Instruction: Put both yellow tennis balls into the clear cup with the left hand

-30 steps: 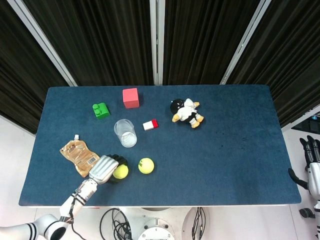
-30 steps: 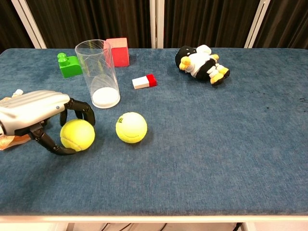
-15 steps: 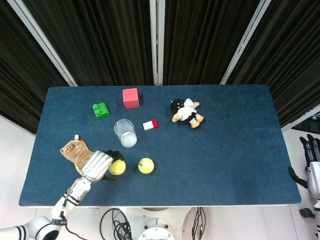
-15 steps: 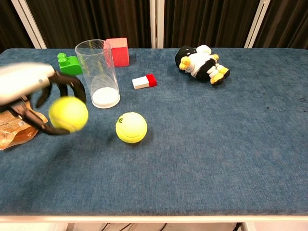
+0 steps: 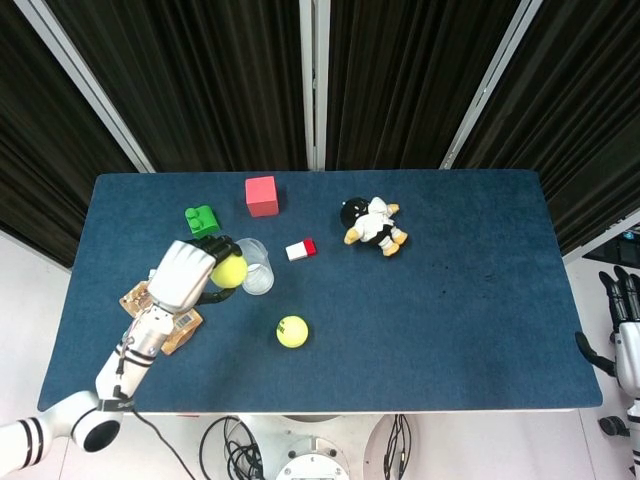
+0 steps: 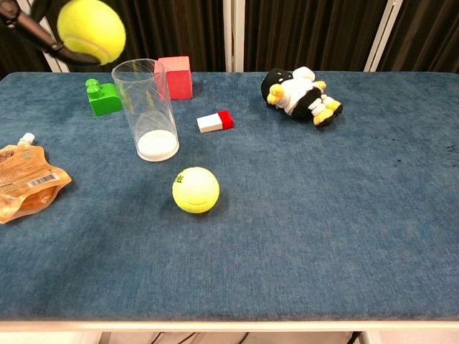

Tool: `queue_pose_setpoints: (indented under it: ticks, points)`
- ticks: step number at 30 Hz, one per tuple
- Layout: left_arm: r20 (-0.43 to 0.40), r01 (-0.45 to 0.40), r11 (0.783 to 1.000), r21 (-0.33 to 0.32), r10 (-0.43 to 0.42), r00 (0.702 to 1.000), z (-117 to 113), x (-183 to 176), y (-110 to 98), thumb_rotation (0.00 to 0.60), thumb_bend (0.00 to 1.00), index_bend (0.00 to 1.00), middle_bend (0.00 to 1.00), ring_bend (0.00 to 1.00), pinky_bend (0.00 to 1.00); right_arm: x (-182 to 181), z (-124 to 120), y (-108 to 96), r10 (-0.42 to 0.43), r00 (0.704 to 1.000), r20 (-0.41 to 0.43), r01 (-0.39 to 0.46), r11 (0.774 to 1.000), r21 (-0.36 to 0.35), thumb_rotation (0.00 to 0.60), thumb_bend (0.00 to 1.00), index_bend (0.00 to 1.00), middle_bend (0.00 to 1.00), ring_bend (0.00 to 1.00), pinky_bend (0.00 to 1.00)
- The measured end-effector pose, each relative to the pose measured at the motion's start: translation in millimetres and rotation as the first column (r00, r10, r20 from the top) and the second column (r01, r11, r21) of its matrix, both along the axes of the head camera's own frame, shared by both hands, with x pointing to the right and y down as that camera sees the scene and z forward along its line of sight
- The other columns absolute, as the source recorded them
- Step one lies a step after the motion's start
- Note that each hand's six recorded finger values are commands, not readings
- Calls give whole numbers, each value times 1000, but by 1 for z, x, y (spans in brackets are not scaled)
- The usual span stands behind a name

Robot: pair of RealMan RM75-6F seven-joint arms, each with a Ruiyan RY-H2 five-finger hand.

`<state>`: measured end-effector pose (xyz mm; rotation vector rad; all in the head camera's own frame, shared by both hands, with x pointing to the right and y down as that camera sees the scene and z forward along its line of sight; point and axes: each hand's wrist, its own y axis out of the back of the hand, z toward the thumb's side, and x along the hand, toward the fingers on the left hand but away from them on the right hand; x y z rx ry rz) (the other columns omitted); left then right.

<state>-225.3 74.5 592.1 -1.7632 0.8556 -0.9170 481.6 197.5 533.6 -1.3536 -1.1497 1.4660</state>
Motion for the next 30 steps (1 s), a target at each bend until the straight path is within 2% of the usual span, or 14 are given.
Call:
queue_pose_setpoints:
  ticks: [9, 12, 14, 16, 18, 20, 30]
  points:
    - [-6, 24, 998, -66, -24, 1000, 22, 11, -31, 600, 236, 507, 517, 511, 696, 0, 2, -2, 4, 1000, 11, -4, 1000, -11, 600, 212, 0, 0, 0, 0]
    - [2, 32, 997, -77, -32, 999, 30, 11, -36, 600, 233, 457, 489, 485, 681, 1, 4, -3, 8, 1000, 12, -7, 1000, -14, 600, 214, 0, 0, 0, 0]
    - [-4, 33, 995, -89, -33, 999, 33, 11, -36, 600, 221, 363, 423, 412, 617, 2, 5, -3, 11, 1000, 12, -11, 1000, -15, 600, 216, 0, 0, 0, 0]
    - [-7, 32, 994, -103, -33, 999, 36, 11, -36, 600, 190, 226, 283, 256, 464, 3, 5, -3, 16, 1000, 11, -15, 1000, -15, 600, 220, 0, 0, 0, 0]
    - [-10, 29, 992, -119, -30, 999, 38, 10, -36, 600, 163, 137, 188, 147, 367, 3, 5, -4, 21, 1000, 13, -21, 1000, -14, 600, 223, 0, 0, 0, 0]
    - [-27, 28, 991, -133, -32, 999, 39, 11, -35, 600, 133, 78, 120, 74, 312, 3, 6, -4, 22, 1000, 15, -22, 1000, -14, 600, 223, 0, 0, 0, 0]
    - [-52, -8, 992, -125, 2, 999, 32, 14, -29, 600, 118, 67, 100, 63, 278, 2, 7, -3, 18, 1000, 21, -18, 1000, -17, 600, 227, 0, 0, 0, 0]
